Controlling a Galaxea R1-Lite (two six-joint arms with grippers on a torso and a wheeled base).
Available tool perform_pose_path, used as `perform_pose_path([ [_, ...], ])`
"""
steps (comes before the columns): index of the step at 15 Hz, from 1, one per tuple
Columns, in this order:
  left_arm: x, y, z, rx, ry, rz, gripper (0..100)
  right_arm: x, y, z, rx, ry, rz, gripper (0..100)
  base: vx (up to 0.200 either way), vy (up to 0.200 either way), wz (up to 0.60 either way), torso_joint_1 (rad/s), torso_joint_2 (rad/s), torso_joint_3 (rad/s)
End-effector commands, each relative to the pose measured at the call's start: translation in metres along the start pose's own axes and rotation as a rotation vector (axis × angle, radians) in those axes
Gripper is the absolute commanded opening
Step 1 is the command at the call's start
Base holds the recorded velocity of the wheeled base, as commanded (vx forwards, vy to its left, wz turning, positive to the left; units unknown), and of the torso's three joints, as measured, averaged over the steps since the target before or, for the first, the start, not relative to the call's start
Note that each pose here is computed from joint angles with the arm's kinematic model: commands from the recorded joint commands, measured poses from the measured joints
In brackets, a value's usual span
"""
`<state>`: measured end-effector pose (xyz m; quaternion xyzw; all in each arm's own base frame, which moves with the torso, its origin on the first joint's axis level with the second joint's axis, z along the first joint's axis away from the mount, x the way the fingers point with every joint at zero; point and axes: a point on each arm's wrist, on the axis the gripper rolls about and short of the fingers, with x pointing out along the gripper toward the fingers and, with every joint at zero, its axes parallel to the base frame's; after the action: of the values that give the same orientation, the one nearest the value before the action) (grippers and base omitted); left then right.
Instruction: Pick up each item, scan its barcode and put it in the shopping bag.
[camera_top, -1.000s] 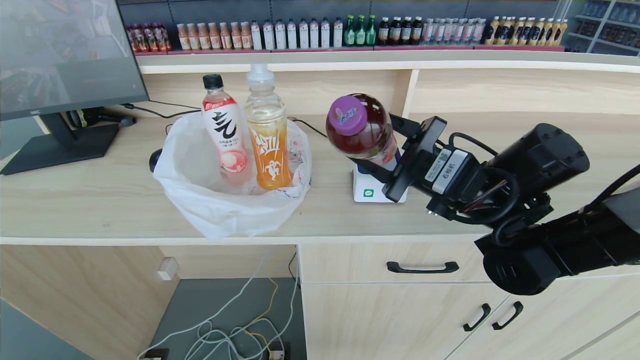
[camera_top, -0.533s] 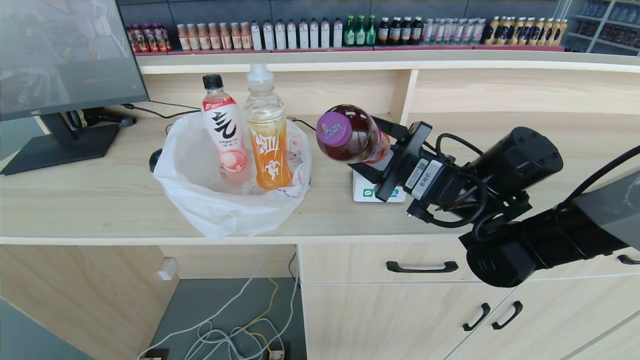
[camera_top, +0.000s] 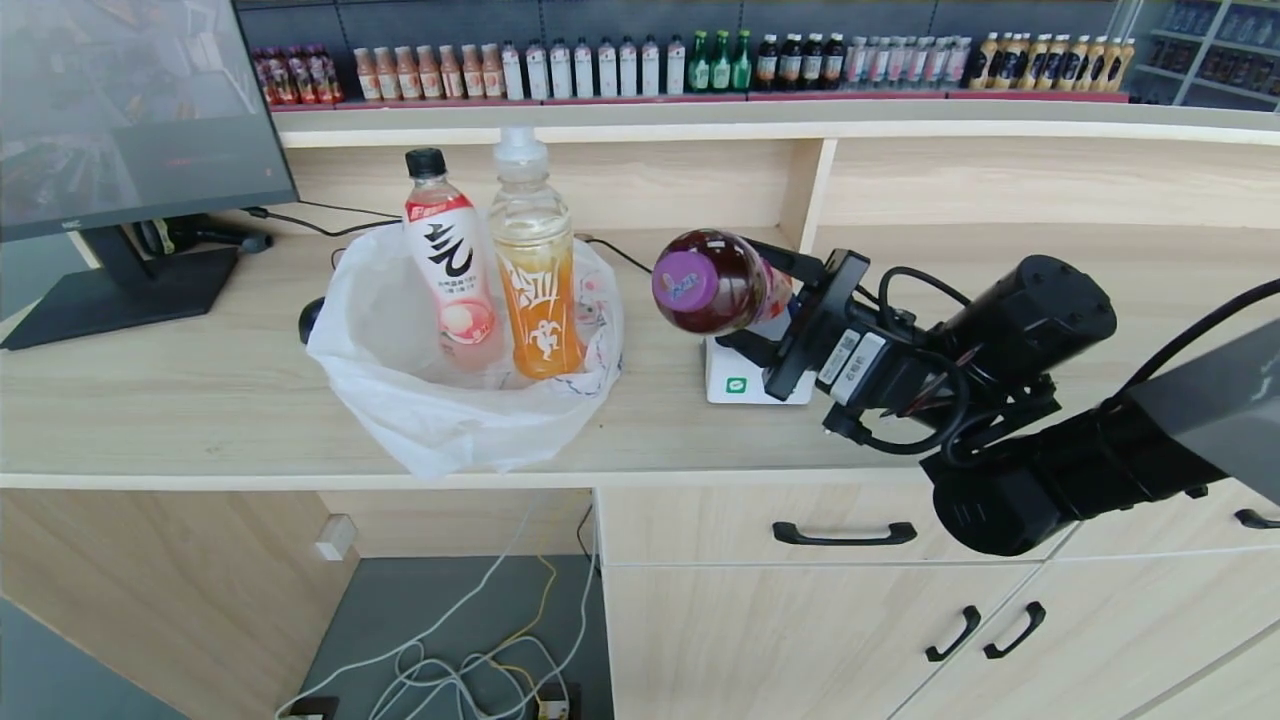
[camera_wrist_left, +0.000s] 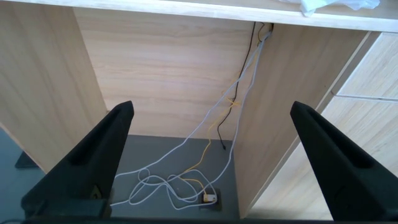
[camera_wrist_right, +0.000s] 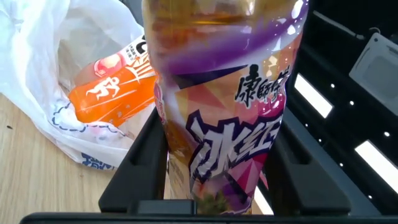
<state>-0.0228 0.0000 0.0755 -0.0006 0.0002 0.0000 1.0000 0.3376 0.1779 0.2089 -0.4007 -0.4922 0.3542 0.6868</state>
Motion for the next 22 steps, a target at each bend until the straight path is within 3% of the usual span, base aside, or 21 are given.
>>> perform_pose_path([
  [1,0.0,0.0,0.0,0.0,0.0,0.0,100,0.0,0.001,-0.001,0.001,0.0,0.001,0,0.0,0.0,0.0,0.0,0.0,0.0],
  [5,0.0,0.0,0.0,0.001,0.0,0.0,100,-0.001,0.006,-0.005,0.017,0.007,0.011,0,0.0,0.0,0.0,0.0,0.0,0.0],
  [10,0.0,0.0,0.0,0.0,0.0,0.0,100,-0.01,-0.005,-0.015,0.0,0.019,0.005,0,0.0,0.0,0.0,0.0,0.0,0.0],
  [22,0.0,0.0,0.0,0.001,0.0,0.0,100,-0.009,-0.006,-0.017,-0.006,0.014,0.002,0,0.0,0.0,0.0,0.0,0.0,0.0],
])
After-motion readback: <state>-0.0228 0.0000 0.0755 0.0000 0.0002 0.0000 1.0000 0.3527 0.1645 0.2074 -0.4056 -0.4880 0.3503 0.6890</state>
